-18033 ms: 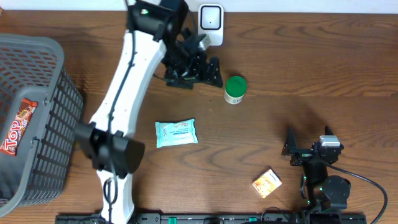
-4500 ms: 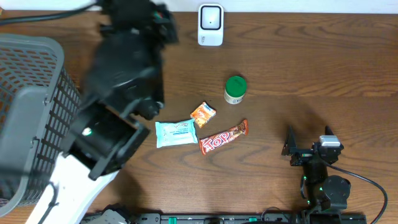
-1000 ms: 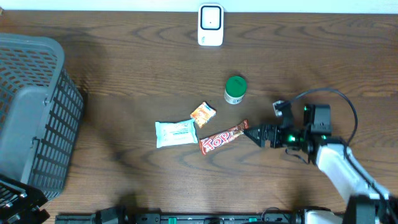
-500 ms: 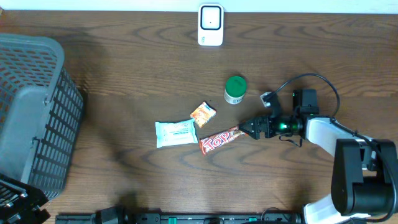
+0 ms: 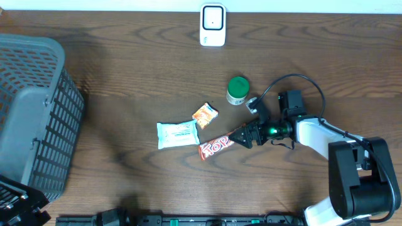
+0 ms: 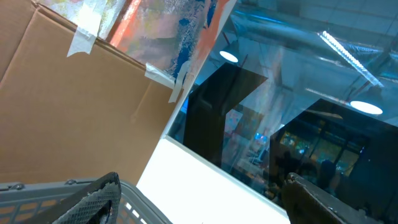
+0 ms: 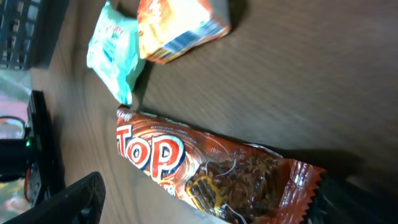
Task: Scan the item barcode
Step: 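Move the right gripper left over the Top bar, then lower the right gripper and grasp the Top bar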
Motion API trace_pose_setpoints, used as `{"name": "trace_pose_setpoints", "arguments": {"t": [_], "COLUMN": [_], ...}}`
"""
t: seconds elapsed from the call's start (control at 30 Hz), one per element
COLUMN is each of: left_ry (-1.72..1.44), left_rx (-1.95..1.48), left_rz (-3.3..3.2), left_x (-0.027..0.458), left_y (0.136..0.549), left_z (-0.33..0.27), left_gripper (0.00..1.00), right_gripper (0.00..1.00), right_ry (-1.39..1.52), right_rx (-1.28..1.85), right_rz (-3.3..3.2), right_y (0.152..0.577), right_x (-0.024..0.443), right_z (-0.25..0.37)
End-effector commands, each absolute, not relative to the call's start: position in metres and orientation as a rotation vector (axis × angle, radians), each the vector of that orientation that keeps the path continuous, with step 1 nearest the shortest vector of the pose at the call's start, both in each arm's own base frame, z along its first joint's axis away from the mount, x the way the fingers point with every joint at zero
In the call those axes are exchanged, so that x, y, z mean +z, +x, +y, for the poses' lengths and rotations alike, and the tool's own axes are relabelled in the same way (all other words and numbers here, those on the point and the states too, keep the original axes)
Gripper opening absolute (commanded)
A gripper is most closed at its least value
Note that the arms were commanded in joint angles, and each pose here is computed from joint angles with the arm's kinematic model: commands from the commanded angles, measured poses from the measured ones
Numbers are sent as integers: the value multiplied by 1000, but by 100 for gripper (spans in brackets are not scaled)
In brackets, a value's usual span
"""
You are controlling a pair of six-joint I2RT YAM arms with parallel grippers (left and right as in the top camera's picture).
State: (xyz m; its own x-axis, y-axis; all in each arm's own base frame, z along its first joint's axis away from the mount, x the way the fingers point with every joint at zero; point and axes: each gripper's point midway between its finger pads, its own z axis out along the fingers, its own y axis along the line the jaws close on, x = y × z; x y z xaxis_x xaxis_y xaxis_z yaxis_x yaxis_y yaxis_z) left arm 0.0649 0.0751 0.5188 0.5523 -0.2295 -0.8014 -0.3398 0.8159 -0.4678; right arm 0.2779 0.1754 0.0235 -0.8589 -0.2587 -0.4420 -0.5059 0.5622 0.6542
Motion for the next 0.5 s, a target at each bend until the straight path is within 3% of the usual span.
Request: {"name": "trace_pose_setpoints", "arguments": {"t": [0.0,0.23,0.33,0.47], "left_ry": [-624,-602,-595,-595], "left_rx": [40,9,-1,-5], "left_rz": [997,971,958,948], "left_x": [519,521,522,522], "left_y": [63,50,44,40], "left_z": [71,67,65,65], "left_gripper": [83,83,83,83], "right_gripper": [86,57,30,18], "right_ry": [-680,-683,-682,-682], "right_rx": [1126,1126,1126,1133], "right_rz": [2559,2571,2571,2569], "right_y": [270,267,267,267], "right_x": [9,7,7,8], "right_z": [174,173,173,173]}}
